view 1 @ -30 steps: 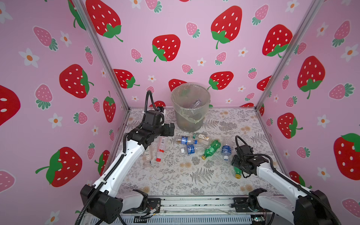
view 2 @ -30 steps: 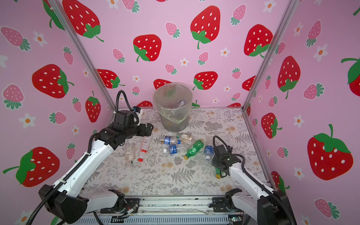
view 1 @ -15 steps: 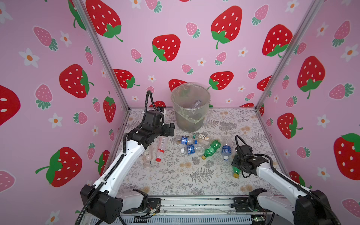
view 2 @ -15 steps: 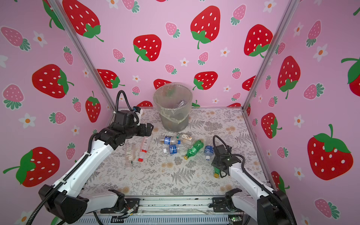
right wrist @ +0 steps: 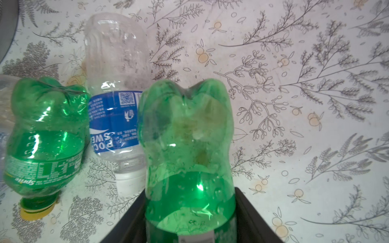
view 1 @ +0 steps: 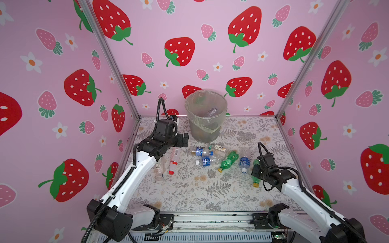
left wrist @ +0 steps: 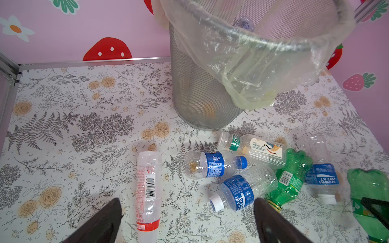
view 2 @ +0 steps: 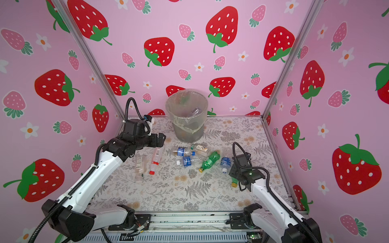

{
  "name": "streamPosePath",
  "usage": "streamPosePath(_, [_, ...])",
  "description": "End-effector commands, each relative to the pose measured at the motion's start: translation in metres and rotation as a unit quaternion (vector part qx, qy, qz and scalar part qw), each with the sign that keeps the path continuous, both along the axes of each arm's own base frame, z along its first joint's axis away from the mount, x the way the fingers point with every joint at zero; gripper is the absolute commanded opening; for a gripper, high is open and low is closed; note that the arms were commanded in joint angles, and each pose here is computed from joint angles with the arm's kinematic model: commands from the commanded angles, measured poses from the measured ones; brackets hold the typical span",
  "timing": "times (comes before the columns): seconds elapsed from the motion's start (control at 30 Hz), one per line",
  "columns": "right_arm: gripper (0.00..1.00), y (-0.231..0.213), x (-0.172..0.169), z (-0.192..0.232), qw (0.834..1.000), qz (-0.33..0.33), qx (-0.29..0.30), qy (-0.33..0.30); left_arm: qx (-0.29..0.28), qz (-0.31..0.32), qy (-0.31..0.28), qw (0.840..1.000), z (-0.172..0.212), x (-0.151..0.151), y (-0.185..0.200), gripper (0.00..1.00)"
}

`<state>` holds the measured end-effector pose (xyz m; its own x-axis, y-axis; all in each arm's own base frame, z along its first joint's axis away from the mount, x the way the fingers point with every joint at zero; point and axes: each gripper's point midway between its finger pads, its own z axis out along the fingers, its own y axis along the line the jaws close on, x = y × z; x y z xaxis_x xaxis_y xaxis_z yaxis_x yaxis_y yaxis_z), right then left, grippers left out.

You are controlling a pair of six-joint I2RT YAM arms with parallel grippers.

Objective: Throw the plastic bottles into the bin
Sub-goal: 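Lift the green bottle with the right gripper and carry it toward the bin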

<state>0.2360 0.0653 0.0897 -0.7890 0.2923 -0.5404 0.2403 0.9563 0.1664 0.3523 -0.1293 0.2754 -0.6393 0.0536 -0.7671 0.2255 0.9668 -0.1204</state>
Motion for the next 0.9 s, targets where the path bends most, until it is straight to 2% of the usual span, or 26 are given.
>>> streamPosePath(0.0, [0.59, -0.006, 0.007, 0.027, 0.999, 0.003, -0.013, -0.037, 0.011, 0.003, -0.011, 1.000, 0.010, 0.002, 0.002, 0.99])
streamPosePath(0.5, [0.59, -0.001, 0.029, 0.109, 0.988, 0.041, -0.023, -0.149, 0.023, 0.010, -0.005, 1.000, 0.005, 0.005, 0.006, 0.99])
streamPosePath(0.87, [0.59, 0.028, 0.045, 0.138, 0.973, 0.078, 0.045, -0.214, 0.028, 0.011, 0.002, 1.000, 0.001, 0.007, 0.005, 0.99])
